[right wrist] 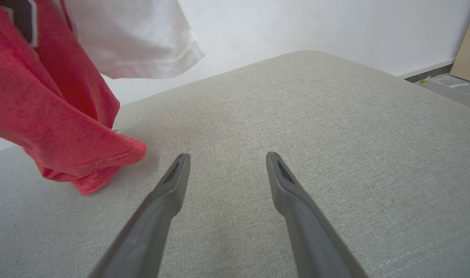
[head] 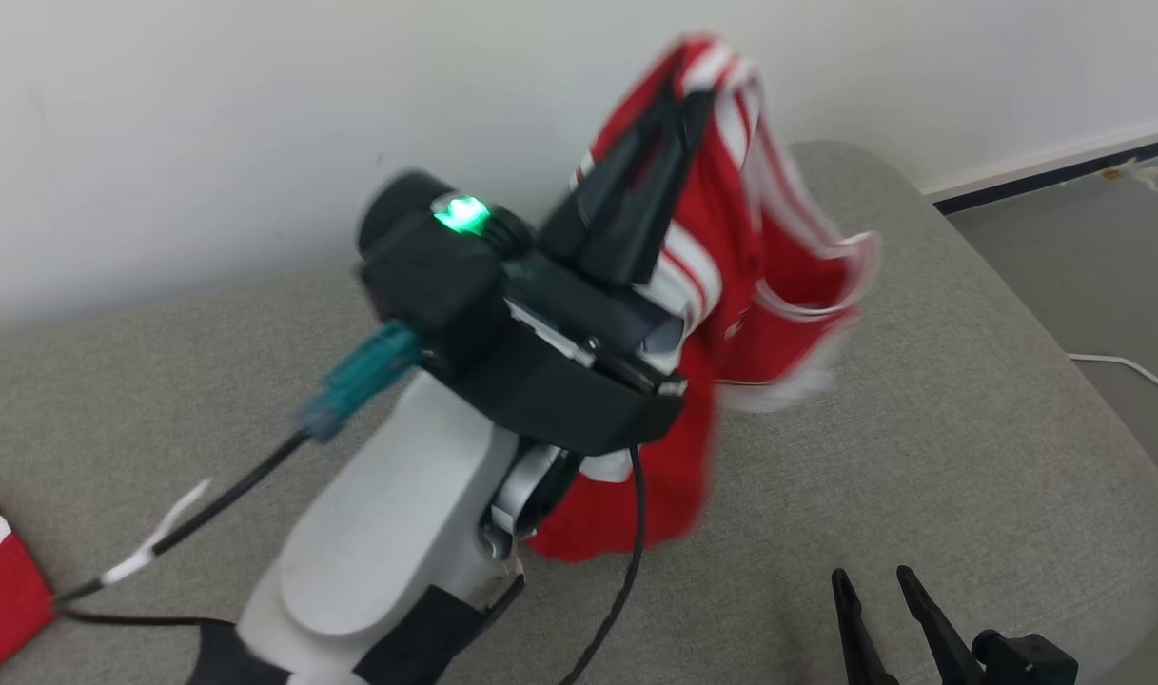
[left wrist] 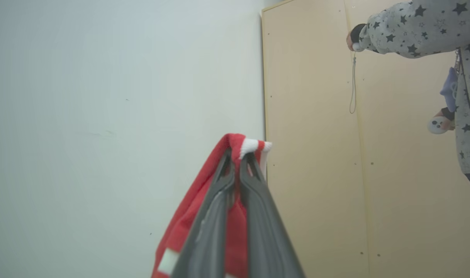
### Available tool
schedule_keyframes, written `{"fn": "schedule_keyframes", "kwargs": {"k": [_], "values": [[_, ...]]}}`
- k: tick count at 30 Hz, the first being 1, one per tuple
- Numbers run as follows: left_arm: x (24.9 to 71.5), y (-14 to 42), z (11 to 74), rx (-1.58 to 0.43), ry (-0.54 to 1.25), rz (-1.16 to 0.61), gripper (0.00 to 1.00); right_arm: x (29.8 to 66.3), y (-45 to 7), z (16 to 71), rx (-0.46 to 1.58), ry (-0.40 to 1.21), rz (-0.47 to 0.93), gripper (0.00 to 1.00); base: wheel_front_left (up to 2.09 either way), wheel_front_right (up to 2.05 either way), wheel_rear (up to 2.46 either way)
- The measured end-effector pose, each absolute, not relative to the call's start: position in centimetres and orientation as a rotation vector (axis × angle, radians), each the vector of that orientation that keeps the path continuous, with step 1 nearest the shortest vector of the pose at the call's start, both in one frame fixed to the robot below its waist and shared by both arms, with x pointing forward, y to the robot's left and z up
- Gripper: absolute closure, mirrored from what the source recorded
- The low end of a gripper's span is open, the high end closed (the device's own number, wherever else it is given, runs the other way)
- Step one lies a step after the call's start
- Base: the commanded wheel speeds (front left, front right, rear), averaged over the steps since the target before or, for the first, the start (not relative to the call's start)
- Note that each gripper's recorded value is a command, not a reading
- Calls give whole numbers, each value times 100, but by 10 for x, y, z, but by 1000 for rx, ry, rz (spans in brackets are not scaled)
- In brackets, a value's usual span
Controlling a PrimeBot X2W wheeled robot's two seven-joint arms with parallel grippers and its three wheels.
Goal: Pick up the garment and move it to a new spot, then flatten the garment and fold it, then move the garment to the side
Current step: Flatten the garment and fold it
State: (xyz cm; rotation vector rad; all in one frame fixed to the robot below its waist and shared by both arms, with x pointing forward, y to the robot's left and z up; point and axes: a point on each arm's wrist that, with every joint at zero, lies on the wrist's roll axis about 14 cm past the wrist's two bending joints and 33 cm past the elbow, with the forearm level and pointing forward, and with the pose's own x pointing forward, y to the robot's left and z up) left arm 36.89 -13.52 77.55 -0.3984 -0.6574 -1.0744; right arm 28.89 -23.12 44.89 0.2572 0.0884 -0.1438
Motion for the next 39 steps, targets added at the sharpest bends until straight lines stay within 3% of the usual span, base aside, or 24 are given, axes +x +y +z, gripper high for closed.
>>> {"fn": "schedule_keyframes", "kwargs": {"k": [6, 14, 23, 30, 39], "values": [[365, -100, 821, -491, -803, -976, 100, 291, -231, 448, 261, 90, -143, 0, 0, 0, 0], [428, -64, 716, -449, -502, -731, 100, 302, -218, 446, 261, 100, -95, 0, 0, 0, 0], [463, 45, 558, -372, -120, -338, 100, 321, -194, 445, 243, 124, 7, 0, 0, 0, 0], [467, 107, 531, -340, -76, -162, 100, 329, -175, 445, 238, 140, 74, 0, 0, 0, 0], [483, 144, 540, -247, -111, -64, 100, 324, -176, 446, 234, 144, 78, 0, 0, 0, 0]]}}
